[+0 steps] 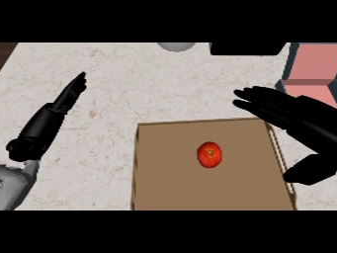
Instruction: Pick the tomato from the tray and place it in the cardboard box
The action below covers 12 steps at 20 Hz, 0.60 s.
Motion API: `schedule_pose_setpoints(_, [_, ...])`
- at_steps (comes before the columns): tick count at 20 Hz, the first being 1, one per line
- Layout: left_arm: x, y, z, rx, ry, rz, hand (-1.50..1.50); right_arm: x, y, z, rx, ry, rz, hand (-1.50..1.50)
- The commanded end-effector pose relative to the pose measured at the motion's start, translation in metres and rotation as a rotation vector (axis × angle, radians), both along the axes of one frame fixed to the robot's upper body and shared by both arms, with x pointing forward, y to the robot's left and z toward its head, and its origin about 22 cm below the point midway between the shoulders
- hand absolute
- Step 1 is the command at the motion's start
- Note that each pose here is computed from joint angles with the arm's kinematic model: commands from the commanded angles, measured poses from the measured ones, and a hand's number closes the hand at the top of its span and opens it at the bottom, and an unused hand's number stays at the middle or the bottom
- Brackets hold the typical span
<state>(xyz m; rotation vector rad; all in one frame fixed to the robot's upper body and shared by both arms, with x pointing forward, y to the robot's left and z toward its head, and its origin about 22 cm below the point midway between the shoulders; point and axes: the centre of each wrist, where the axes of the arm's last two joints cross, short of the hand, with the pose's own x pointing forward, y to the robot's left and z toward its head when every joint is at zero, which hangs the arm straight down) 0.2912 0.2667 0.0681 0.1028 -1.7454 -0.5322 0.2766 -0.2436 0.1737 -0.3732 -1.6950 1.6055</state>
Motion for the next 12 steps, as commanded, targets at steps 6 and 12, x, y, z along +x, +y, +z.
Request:
schedule_pose_setpoints(6, [-0.011,0.009,0.004,-0.005,-0.009,-0.017,0.0,-0.027,0.08,0.011,-0.287,-0.009,-0.055,-1.5])
schedule_pose_setpoints(12, [0.002,0.009,-0.011,-0.012,0.013,0.009,0.0,-0.062,0.12,-0.014,-0.362,0.071,-0.086,-1.5])
